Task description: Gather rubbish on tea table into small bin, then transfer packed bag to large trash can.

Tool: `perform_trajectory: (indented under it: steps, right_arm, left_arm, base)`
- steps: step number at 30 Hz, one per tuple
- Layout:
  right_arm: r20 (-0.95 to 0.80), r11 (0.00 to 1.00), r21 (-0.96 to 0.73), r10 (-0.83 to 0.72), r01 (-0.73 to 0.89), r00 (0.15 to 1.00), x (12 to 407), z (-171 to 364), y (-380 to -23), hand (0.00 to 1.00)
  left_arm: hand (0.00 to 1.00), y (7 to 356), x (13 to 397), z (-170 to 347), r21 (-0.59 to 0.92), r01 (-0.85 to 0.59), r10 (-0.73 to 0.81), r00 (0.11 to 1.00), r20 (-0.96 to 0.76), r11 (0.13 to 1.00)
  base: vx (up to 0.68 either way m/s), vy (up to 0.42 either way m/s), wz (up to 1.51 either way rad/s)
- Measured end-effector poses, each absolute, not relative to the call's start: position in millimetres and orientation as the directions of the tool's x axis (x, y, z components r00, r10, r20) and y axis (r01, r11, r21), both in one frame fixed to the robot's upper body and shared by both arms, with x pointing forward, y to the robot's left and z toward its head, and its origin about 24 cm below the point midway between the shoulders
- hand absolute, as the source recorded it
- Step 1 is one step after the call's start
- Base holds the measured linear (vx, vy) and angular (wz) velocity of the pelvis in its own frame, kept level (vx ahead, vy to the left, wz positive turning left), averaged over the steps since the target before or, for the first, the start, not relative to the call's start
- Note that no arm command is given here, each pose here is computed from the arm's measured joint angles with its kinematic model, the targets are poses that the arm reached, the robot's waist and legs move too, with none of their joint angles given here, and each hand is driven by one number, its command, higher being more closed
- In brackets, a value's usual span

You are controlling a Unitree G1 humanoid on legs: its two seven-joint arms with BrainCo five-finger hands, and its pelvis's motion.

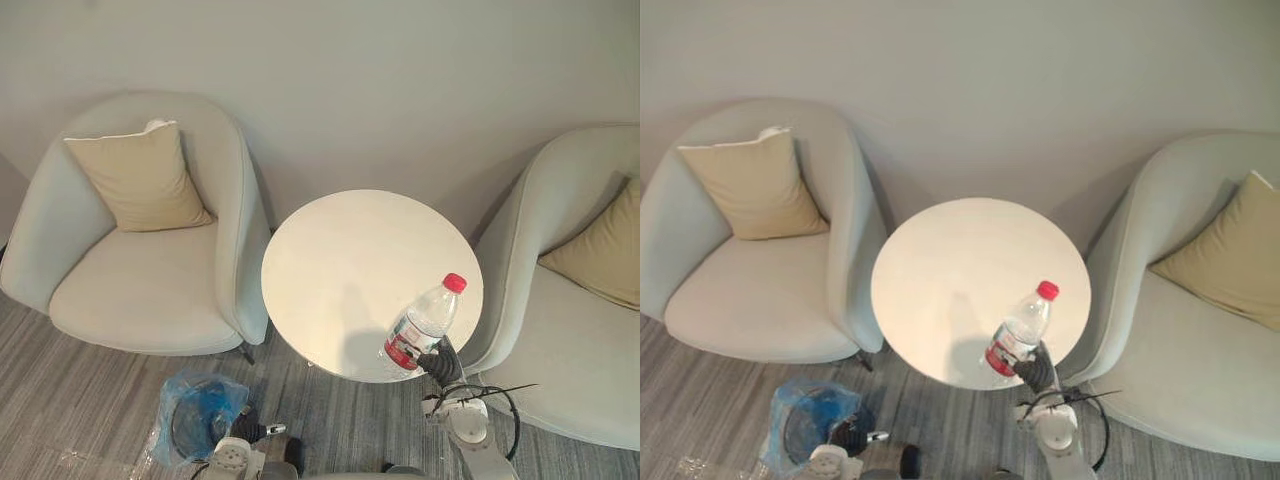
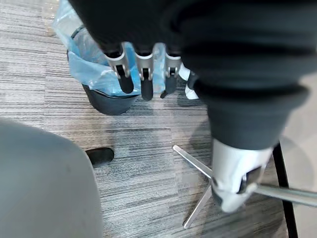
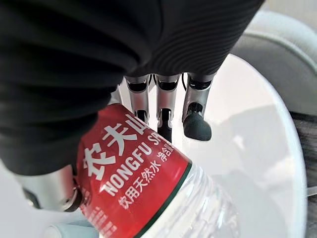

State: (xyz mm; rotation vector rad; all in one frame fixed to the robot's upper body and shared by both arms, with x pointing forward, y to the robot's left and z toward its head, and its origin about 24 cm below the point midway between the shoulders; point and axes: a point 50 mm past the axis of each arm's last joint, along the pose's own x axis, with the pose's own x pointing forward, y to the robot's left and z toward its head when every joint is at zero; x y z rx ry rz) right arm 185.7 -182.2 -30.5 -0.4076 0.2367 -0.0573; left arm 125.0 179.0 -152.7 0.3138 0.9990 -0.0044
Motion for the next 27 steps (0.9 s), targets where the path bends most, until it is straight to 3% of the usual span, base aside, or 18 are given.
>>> perform_trajectory:
  steps: [11,19,27]
  right_arm:
    - [-0.121,0.875,-0.484,-0.041,-0.023,0.992,195.5,-11.7,-175.3,1.0]
    - [-0.038,0.868,-0.482,-0.157,0.119,0.987,207.4,1.1,-187.0,1.0]
    - [-0.136,0.894,-0.443,-0.138,0.064,0.981,211.6,-21.6,-167.3,1.0]
  left_arm:
    - [0.0,168.8,130.1,-150.8,0.237,0.146,0.116,0.566,-0.816,0.96]
    - [0.0,155.3,131.3,-152.3,0.241,0.238,0.07,0.561,-0.825,0.941]
    - [0.0,165.4,129.2,-152.4,0.279,0.265,0.089,0.559,-0.824,0.923]
  base:
    - [-0.09,-0.014,0.21]
    - [-0.13,0.04,0.82]
    - [-0.11,0.084,0.02]
